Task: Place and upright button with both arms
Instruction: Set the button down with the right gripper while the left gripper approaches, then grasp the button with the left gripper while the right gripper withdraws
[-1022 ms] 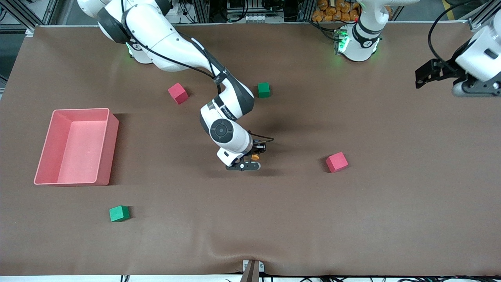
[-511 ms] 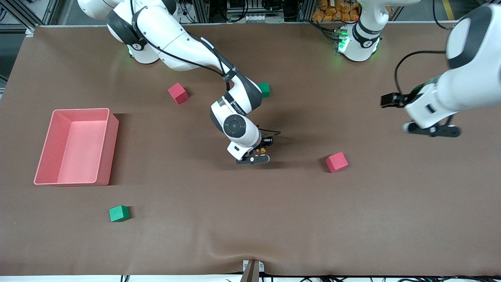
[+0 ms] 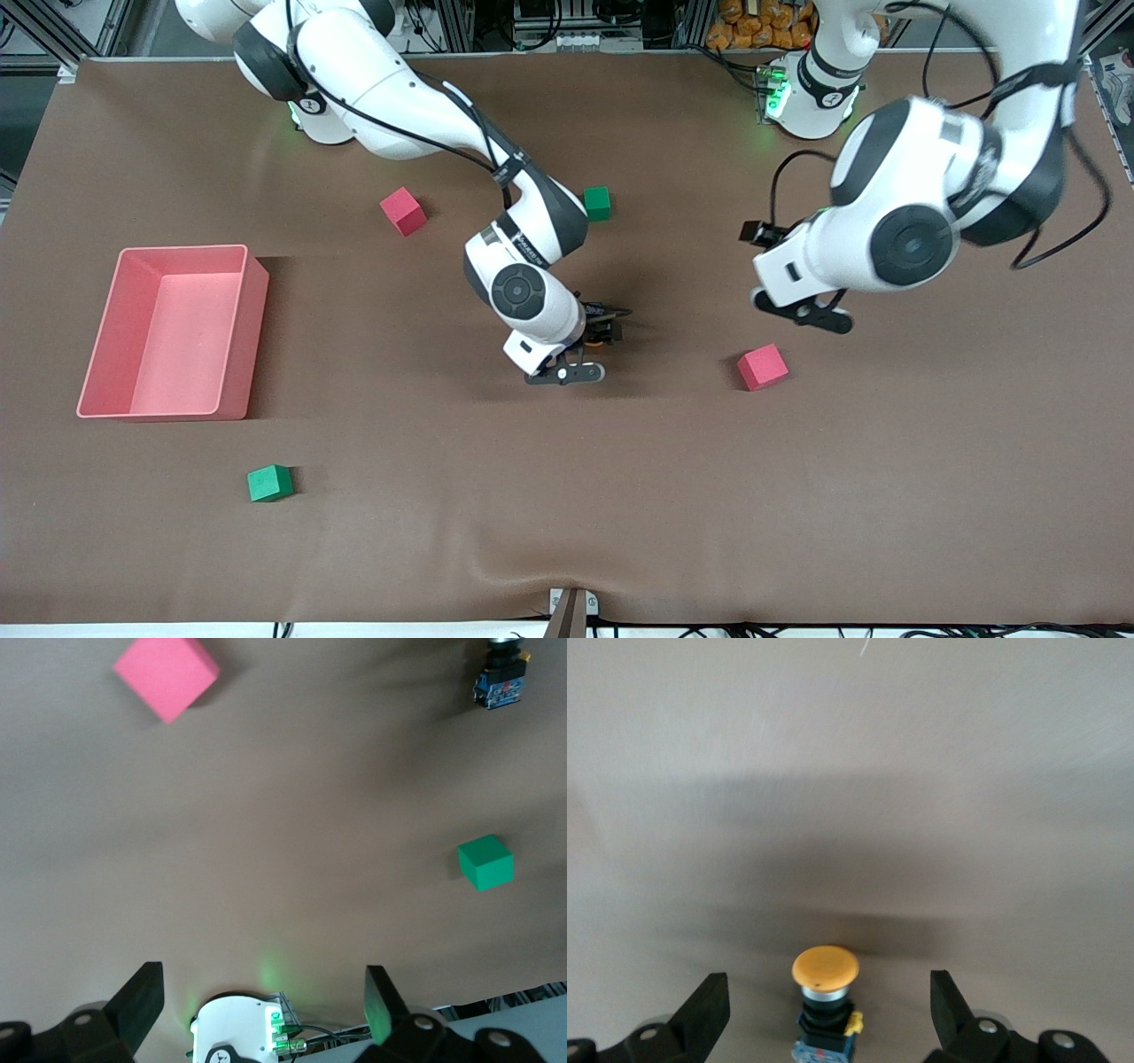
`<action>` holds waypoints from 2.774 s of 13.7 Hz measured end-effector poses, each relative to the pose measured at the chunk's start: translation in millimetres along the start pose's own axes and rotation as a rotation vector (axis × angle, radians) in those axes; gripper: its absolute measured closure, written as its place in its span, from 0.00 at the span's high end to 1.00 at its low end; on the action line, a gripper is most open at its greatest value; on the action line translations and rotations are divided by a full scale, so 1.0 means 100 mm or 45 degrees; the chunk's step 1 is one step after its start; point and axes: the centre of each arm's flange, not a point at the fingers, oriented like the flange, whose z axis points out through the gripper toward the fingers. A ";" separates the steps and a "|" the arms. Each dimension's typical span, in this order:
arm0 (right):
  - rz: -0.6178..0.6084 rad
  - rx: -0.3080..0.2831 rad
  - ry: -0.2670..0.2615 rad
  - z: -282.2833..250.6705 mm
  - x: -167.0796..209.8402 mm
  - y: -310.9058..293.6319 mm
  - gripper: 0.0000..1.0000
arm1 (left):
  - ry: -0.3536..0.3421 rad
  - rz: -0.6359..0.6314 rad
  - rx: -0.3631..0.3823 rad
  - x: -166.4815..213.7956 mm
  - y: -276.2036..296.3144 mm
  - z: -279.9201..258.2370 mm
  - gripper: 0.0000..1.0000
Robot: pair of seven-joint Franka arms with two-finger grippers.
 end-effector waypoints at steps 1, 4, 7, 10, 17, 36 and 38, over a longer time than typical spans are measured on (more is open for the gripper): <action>0.012 -0.005 0.022 -0.24 0.15 0.13 1.00 | -0.012 0.016 0.001 0.13 0.08 0.11 1.00; -0.060 -0.007 0.041 -0.90 0.65 0.88 1.00 | -0.001 0.052 -0.026 0.44 0.28 0.37 1.00; -0.119 -0.019 -0.040 -1.55 1.00 1.98 1.00 | 0.079 0.077 -0.033 0.73 0.64 0.63 1.00; -0.162 0.005 -0.076 -2.37 1.07 3.06 1.00 | 0.165 0.000 -0.041 0.99 1.14 0.96 1.00; -0.315 -0.102 0.101 -4.17 0.54 3.89 1.00 | 0.180 -0.185 -0.043 1.42 1.82 1.69 0.98; -0.193 -0.283 0.159 -5.01 -1.10 3.65 1.00 | 0.184 -0.278 -0.044 1.56 2.13 2.16 0.59; -0.197 -0.286 0.170 -5.10 -1.12 3.66 1.00 | 0.179 -0.276 -0.041 1.56 2.15 2.20 0.59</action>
